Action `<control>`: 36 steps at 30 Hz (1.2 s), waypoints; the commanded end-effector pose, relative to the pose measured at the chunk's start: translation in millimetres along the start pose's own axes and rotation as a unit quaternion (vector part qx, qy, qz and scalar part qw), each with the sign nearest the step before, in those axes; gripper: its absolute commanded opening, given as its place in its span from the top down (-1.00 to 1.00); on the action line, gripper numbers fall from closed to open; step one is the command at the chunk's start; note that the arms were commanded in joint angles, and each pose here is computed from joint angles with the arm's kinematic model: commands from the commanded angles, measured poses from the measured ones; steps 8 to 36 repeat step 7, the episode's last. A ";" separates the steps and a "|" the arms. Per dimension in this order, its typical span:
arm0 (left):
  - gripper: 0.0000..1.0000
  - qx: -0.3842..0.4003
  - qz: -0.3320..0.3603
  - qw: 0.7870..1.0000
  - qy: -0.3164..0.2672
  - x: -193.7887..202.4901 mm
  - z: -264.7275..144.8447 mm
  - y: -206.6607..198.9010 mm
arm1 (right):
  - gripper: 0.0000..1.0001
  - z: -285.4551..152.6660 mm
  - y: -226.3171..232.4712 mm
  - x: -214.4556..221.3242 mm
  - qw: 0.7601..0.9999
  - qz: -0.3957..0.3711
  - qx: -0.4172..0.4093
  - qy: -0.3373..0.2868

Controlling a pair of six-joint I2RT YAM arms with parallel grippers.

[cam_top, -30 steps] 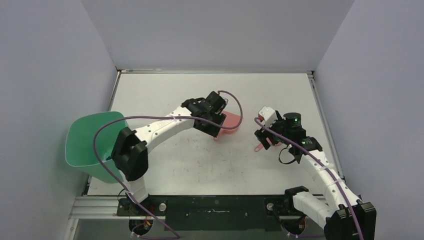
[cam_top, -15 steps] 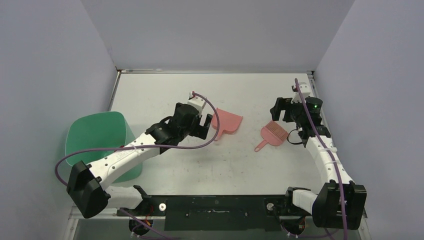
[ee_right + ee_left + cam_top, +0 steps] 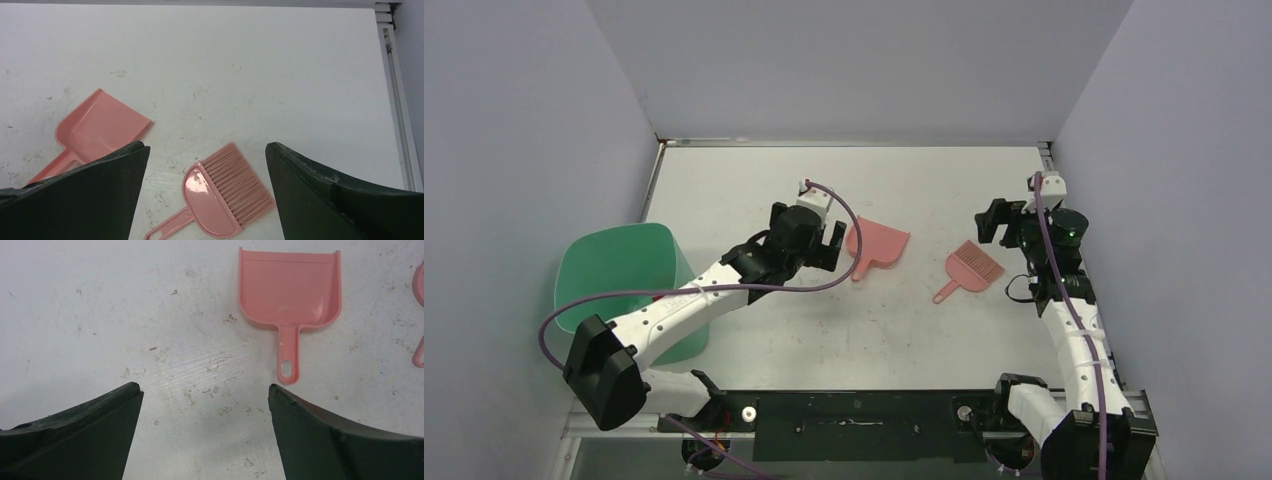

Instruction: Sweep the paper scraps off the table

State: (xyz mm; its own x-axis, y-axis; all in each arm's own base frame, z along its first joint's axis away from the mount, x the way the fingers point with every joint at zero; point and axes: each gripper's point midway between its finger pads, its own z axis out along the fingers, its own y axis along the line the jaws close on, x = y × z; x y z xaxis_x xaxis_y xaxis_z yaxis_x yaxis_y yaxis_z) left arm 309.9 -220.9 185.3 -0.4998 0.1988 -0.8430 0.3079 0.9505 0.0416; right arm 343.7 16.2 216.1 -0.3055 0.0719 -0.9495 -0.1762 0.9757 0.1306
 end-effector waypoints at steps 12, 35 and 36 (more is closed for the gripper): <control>-0.93 -0.004 -0.032 0.999 -0.040 -31.0 -5.3 3.3 | -0.79 2.9 7.8 -12.5 0.999 -0.008 -0.039 -0.024; -0.93 -0.004 -0.032 0.999 -0.040 -31.0 -5.3 3.3 | -0.79 2.9 7.8 -12.5 0.999 -0.008 -0.039 -0.024; -0.93 -0.004 -0.032 0.999 -0.040 -31.0 -5.3 3.3 | -0.79 2.9 7.8 -12.5 0.999 -0.008 -0.039 -0.024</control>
